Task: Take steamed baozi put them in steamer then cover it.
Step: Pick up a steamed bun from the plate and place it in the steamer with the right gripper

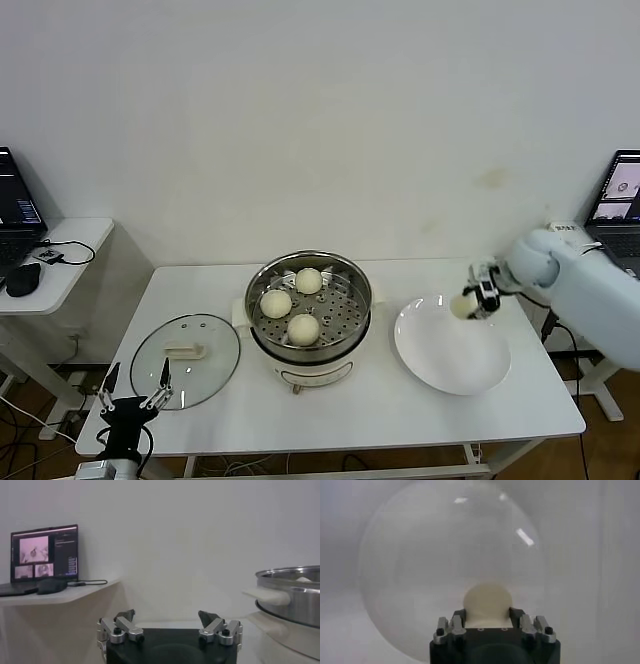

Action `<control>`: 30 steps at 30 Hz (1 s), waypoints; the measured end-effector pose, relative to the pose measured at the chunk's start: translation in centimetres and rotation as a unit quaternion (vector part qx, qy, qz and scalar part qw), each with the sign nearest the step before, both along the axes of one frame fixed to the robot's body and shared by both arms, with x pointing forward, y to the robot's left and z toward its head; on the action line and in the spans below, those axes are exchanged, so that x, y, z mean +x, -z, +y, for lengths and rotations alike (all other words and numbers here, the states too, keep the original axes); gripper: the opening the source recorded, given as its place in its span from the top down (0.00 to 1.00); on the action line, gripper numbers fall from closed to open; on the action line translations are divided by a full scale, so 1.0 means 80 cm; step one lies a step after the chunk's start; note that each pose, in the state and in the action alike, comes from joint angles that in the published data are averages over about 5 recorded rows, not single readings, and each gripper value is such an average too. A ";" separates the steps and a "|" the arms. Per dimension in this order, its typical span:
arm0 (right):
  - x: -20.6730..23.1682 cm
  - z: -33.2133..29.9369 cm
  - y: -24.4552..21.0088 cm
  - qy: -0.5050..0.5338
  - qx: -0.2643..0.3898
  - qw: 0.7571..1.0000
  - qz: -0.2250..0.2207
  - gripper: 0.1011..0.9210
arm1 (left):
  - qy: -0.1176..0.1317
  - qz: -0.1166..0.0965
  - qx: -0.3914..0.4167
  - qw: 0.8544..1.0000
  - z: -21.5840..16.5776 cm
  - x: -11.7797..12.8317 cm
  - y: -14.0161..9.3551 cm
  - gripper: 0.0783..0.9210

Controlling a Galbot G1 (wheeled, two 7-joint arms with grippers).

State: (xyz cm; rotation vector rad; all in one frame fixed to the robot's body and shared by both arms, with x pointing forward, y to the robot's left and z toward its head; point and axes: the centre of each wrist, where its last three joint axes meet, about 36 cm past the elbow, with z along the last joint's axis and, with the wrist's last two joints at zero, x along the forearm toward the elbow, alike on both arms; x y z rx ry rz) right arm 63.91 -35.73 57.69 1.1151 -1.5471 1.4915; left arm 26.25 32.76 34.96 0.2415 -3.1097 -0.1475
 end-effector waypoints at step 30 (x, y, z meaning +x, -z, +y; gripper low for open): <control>-0.006 0.318 -0.076 -0.037 0.101 0.994 0.025 0.42 | -0.004 -0.002 -0.004 1.000 0.001 0.002 0.000 0.12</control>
